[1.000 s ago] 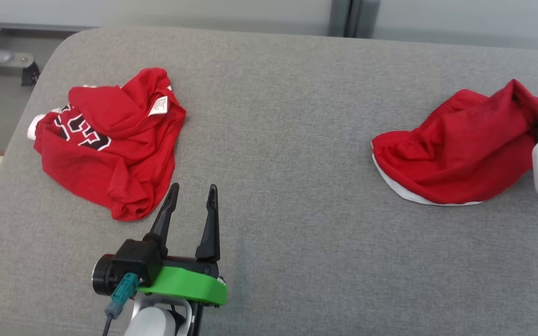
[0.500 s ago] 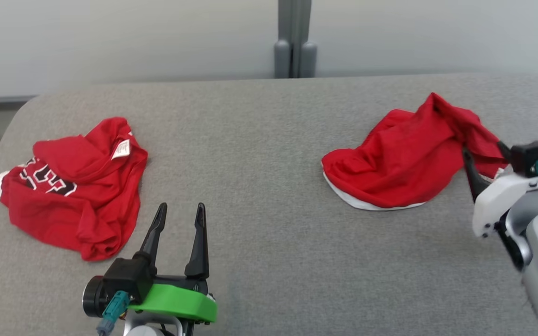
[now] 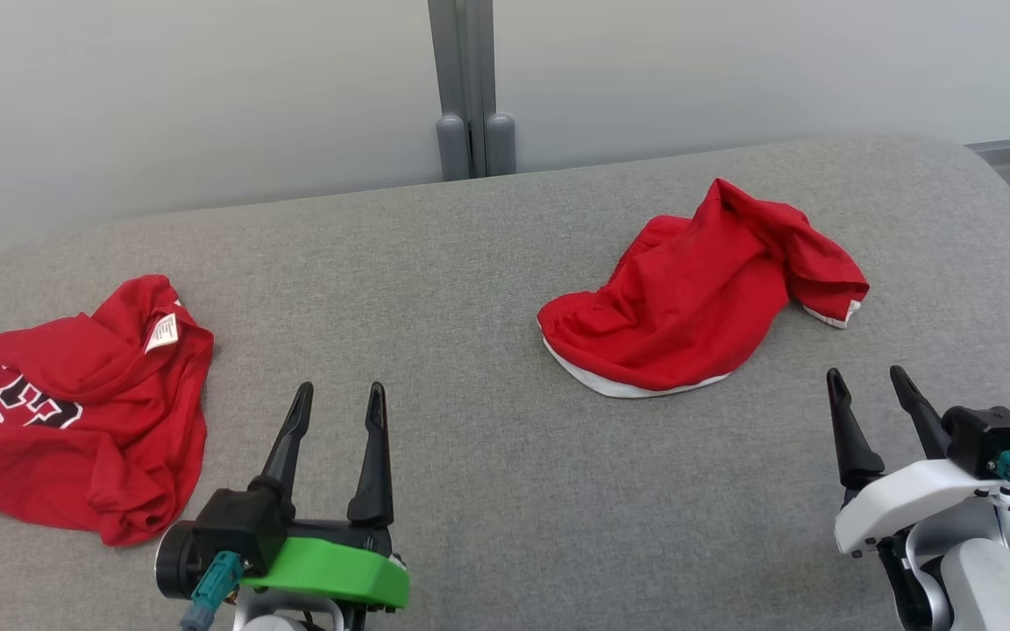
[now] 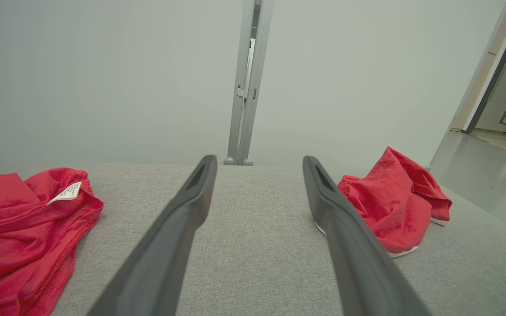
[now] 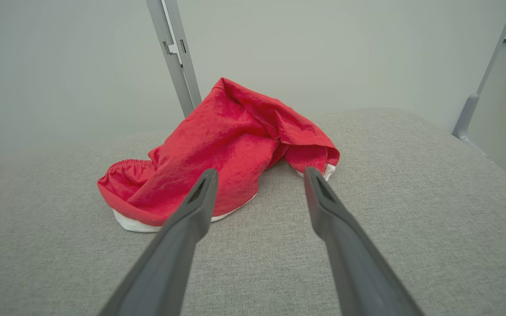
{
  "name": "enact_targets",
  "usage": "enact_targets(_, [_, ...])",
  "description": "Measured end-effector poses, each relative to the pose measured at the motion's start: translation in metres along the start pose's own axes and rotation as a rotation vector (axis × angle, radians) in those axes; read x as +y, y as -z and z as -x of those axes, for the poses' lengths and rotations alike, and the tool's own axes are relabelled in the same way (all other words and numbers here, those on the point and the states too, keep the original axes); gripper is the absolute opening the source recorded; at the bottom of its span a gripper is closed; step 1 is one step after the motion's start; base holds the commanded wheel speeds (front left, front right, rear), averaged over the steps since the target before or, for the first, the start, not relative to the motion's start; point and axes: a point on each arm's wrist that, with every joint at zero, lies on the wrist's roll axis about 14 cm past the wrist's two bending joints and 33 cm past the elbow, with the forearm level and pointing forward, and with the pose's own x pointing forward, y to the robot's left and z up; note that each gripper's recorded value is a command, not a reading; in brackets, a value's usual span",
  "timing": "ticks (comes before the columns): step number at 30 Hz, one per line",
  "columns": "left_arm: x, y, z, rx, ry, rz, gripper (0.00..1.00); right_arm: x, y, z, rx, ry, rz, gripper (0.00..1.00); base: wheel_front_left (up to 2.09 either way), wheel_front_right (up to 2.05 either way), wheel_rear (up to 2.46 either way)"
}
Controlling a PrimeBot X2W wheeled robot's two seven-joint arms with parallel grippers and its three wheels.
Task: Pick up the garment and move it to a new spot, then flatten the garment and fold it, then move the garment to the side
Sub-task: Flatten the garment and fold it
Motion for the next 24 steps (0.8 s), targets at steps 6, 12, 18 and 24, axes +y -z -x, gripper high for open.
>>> enact_targets(6, [0.001, 0.003, 0.001, 0.01, -0.005, 0.002, 1.0, 0.005, 0.001, -0.001, 0.006, -0.003, 0.002, 1.0, 0.0, 0.0, 0.0])
enact_targets(12, [0.001, 0.014, -0.001, 0.042, -0.001, 0.005, 1.0, 0.01, 0.002, -0.005, 0.012, -0.009, 0.004, 1.0, 0.0, 0.0, 0.0])
enact_targets(18, [-0.027, 0.041, -0.023, 0.116, 0.132, -0.017, 1.0, 0.012, 0.003, -0.014, 0.021, -0.019, 0.015, 1.0, 0.0, 0.0, 0.0])
enact_targets(24, [-0.055, 0.077, -0.058, 0.22, 0.276, -0.094, 1.0, 0.005, 0.002, -0.02, 0.021, -0.005, 0.028, 1.0, 0.0, 0.0, 0.0])
